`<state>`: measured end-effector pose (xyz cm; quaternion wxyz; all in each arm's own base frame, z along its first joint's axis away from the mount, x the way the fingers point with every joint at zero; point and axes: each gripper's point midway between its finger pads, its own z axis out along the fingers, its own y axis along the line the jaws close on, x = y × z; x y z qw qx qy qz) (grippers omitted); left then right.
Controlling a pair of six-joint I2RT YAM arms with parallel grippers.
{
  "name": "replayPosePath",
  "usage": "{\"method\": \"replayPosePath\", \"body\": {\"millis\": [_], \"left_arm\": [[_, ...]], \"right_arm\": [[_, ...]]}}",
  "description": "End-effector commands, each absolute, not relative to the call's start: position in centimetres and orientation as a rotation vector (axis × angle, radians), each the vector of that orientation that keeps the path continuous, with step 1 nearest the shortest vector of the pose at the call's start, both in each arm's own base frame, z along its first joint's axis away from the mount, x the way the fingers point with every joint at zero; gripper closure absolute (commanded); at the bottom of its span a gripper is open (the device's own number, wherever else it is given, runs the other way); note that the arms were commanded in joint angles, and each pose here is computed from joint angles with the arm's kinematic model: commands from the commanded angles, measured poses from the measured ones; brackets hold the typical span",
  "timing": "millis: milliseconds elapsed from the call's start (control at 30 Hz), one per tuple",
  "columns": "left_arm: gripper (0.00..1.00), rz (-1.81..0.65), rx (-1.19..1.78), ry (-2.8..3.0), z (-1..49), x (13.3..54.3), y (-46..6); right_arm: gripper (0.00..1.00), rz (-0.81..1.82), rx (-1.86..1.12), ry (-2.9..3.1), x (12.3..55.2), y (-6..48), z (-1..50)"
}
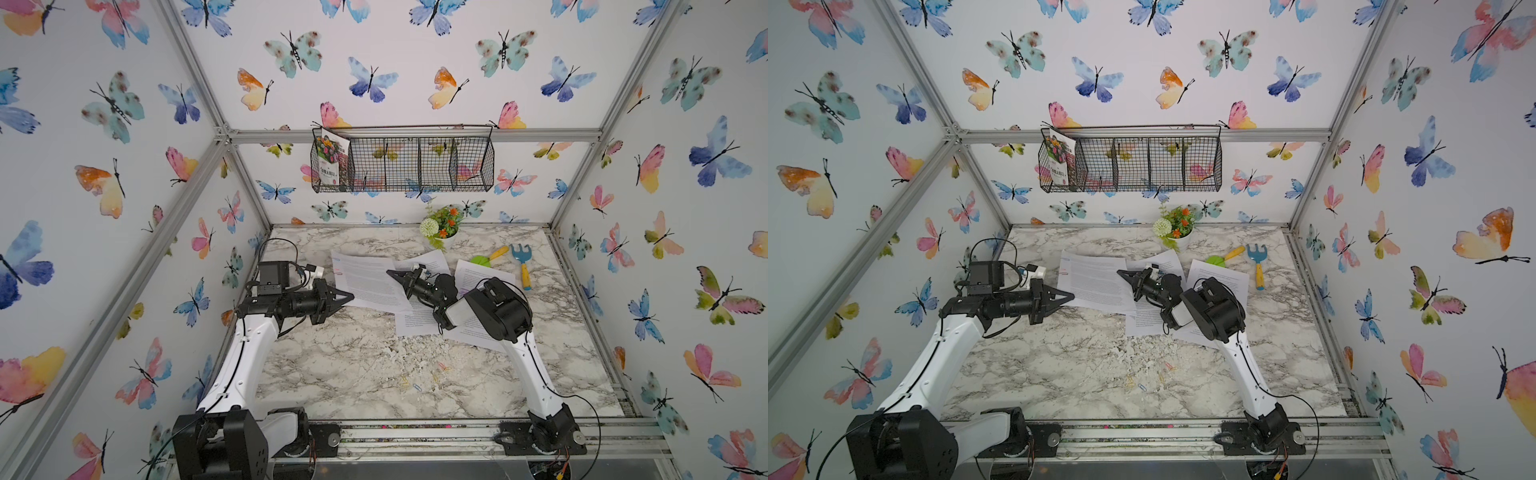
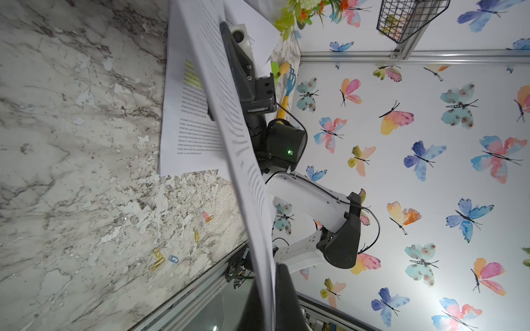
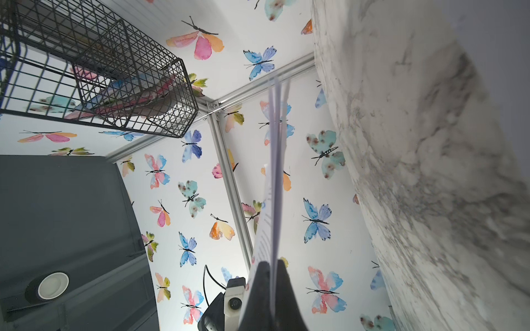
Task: Unclip the paperclips from the documents
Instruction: Pick up the document from the center of the board, then remove the paper clip from the document.
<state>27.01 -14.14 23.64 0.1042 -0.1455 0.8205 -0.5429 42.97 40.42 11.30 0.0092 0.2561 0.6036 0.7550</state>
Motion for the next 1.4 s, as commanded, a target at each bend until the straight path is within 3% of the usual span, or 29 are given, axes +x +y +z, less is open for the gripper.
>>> {"method": "replayPosePath", "body": {"millis": [0, 100, 200, 467, 733, 1367], "left_arm": [[0.52, -1.484, -0.346, 2.445, 23.9, 26.2, -13.7], [0.33, -1.425, -0.314, 2.432, 24.4, 26.9, -13.3], [0.26, -1.377, -0.283, 2.399, 24.9, 28.1, -13.0], [0.24, -1.201, -0.218, 2.285, 26.5, 32.0, -11.6], [0.24, -1.0, -0.033, 1.996, 32.6, 33.6, -10.6], [0.23, -1.077, 0.196, 1.751, 37.3, 33.1, -12.4]], "right_arm": [[0.98, 2.428, 0.703, 1.898, 43.0, 39.5, 15.6], [0.98, 2.41, 0.545, 1.936, 42.6, 39.2, 18.1], [0.98, 2.409, 0.352, 1.954, 41.8, 39.5, 21.3], [0.98, 2.254, -0.102, 2.029, 39.7, 40.3, 29.5], [0.98, 2.124, -0.39, 2.028, 38.1, 40.3, 36.2], [0.98, 2.106, -0.806, 1.837, 32.5, 38.3, 46.6]]}}
